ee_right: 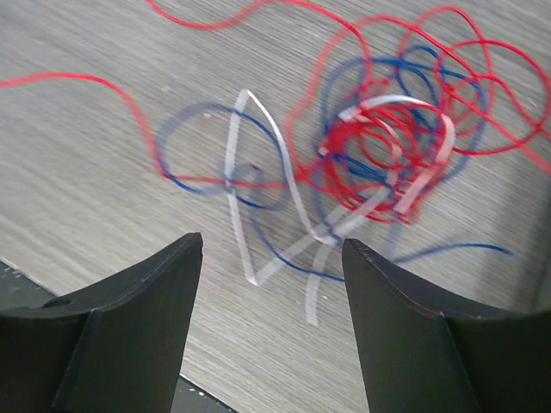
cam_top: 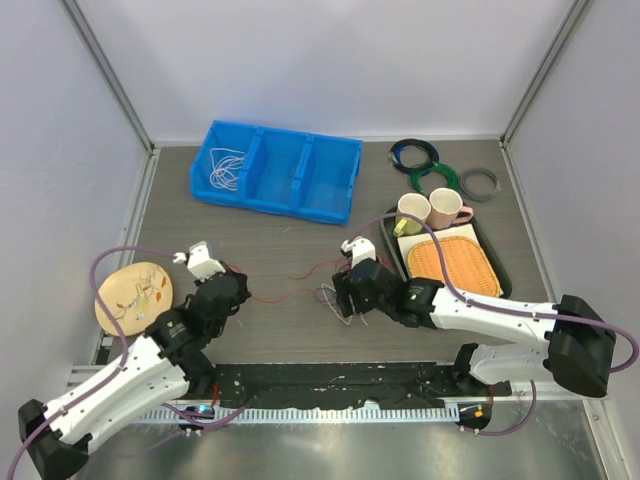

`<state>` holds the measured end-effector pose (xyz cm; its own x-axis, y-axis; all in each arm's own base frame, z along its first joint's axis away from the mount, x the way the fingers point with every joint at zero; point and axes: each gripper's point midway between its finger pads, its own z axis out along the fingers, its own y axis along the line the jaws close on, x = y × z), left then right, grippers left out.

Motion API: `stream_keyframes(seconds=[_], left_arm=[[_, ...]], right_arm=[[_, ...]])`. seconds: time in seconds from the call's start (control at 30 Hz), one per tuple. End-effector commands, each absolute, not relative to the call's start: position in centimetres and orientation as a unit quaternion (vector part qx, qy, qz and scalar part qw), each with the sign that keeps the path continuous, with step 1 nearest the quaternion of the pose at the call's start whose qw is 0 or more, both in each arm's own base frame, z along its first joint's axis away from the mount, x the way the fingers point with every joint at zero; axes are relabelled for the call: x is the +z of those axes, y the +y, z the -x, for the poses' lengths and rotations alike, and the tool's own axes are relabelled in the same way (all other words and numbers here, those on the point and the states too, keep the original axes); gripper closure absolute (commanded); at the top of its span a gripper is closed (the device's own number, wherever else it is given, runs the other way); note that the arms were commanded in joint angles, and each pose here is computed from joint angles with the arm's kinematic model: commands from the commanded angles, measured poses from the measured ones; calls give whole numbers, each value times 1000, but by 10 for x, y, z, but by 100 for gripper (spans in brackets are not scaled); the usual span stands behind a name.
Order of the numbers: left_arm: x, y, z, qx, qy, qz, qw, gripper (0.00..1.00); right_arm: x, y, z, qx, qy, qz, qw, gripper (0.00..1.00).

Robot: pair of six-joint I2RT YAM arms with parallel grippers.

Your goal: Untangle the cables

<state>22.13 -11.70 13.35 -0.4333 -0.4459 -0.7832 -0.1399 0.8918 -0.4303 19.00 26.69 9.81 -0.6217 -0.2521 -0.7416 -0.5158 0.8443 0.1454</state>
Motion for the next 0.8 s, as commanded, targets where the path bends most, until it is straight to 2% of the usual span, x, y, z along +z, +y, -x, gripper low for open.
stream_keyframes(seconds=[0.0, 0.17, 0.3, 0.4, 0.63, 0.77], left_arm=[[133, -67, -216, -86, 800, 252, 538, 100], [137, -60, -213, -89, 787, 270, 547, 100], [135, -59, -215, -74, 792, 268, 544, 100], [132, -61, -216, -65, 797, 265, 539, 100], [129, -61, -216, -62, 800, 264, 536, 100], [130, -63, -216, -70, 798, 264, 538, 100]], right_arm=[[101, 242, -194, 130, 902, 153, 383, 28], [91, 222, -192, 105, 907, 132, 385, 28], [80, 241, -182, 149, 901, 177, 368, 30], [85, 256, -191, 172, 893, 160, 384, 31], [71, 259, -207, 143, 910, 68, 383, 46], [56, 258, -206, 129, 919, 54, 368, 50]])
